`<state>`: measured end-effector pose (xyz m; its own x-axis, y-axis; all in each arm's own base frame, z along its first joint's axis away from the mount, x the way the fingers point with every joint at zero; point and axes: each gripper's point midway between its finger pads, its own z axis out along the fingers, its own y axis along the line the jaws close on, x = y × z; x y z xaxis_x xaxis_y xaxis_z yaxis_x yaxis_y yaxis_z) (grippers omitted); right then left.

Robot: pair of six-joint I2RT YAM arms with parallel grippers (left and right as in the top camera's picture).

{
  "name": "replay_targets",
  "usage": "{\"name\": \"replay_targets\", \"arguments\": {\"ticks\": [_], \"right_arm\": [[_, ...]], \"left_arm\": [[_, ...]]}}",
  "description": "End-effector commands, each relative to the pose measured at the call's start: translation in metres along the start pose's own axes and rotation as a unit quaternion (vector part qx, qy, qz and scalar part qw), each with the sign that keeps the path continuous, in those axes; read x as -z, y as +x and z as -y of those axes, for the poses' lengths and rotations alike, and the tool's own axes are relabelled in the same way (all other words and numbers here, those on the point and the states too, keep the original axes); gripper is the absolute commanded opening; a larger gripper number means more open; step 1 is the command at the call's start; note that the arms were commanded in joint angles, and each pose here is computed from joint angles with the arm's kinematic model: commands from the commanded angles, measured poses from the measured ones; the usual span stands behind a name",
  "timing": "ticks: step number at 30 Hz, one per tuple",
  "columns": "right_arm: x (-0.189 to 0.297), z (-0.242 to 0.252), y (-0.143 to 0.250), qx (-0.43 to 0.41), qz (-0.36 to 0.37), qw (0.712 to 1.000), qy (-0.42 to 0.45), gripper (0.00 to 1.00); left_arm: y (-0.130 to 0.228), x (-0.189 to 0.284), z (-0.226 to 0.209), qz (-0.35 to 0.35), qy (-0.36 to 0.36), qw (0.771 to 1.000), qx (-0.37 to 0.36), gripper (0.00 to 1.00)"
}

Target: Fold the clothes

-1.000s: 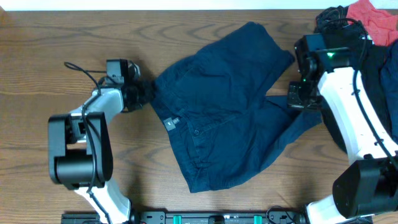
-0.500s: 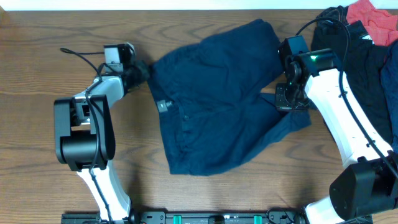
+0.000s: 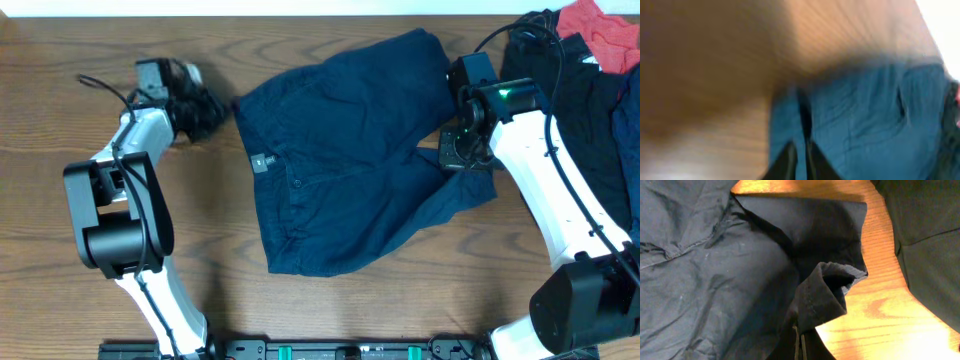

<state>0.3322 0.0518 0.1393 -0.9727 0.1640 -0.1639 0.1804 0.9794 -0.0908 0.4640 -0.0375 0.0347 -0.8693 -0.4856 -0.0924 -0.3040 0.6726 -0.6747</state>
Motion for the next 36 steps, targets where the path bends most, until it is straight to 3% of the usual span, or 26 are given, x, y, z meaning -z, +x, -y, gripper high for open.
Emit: {"name": "replay_targets", "arguments": {"ticks": [1, 4, 10, 12, 17, 23, 27, 31, 36], "right_arm": [[0.000, -0.003, 0.001, -0.004, 0.000, 1.000, 0.000, 0.01], [0.000, -0.003, 0.002, -0.002, -0.001, 1.000, 0.000, 0.01], [0.000, -0.003, 0.002, -0.002, -0.002, 1.000, 0.000, 0.01], [0.000, -0.002, 0.002, -0.002, -0.003, 1.000, 0.001, 0.01], [0.000, -0.001, 0.006, -0.001, -0.010, 1.000, 0.004, 0.01], [0.000, -0.001, 0.006, -0.001, -0.010, 1.000, 0.004, 0.01], [0.000, -0.001, 0.007, 0.000, -0.012, 1.000, 0.005, 0.01], [0.000, -0.001, 0.008, 0.001, -0.013, 1.000, 0.005, 0.01], [0.000, 0.000, 0.009, 0.002, -0.016, 1.000, 0.006, 0.01]], "left_arm": [[0.058, 0.002, 0.034, -0.110, 0.081, 0.990, -0.035, 0.10], [0.099, -0.005, 0.032, -0.169, 0.069, 0.981, -0.061, 0.11], [0.133, -0.019, 0.039, -0.210, 0.065, 0.971, -0.088, 0.17], [0.142, -0.022, 0.037, -0.220, 0.058, 0.970, -0.089, 0.28], [0.150, -0.030, 0.004, -0.219, -0.023, 0.971, -0.096, 0.31], [0.152, -0.032, 0.009, -0.219, -0.009, 0.970, -0.101, 0.32], [0.157, -0.037, 0.028, -0.223, 0.032, 0.967, -0.120, 0.26], [0.162, -0.041, 0.040, -0.226, 0.055, 0.963, -0.133, 0.06], [0.160, -0.028, 0.031, -0.234, 0.046, 0.965, -0.109, 0.06]]}}
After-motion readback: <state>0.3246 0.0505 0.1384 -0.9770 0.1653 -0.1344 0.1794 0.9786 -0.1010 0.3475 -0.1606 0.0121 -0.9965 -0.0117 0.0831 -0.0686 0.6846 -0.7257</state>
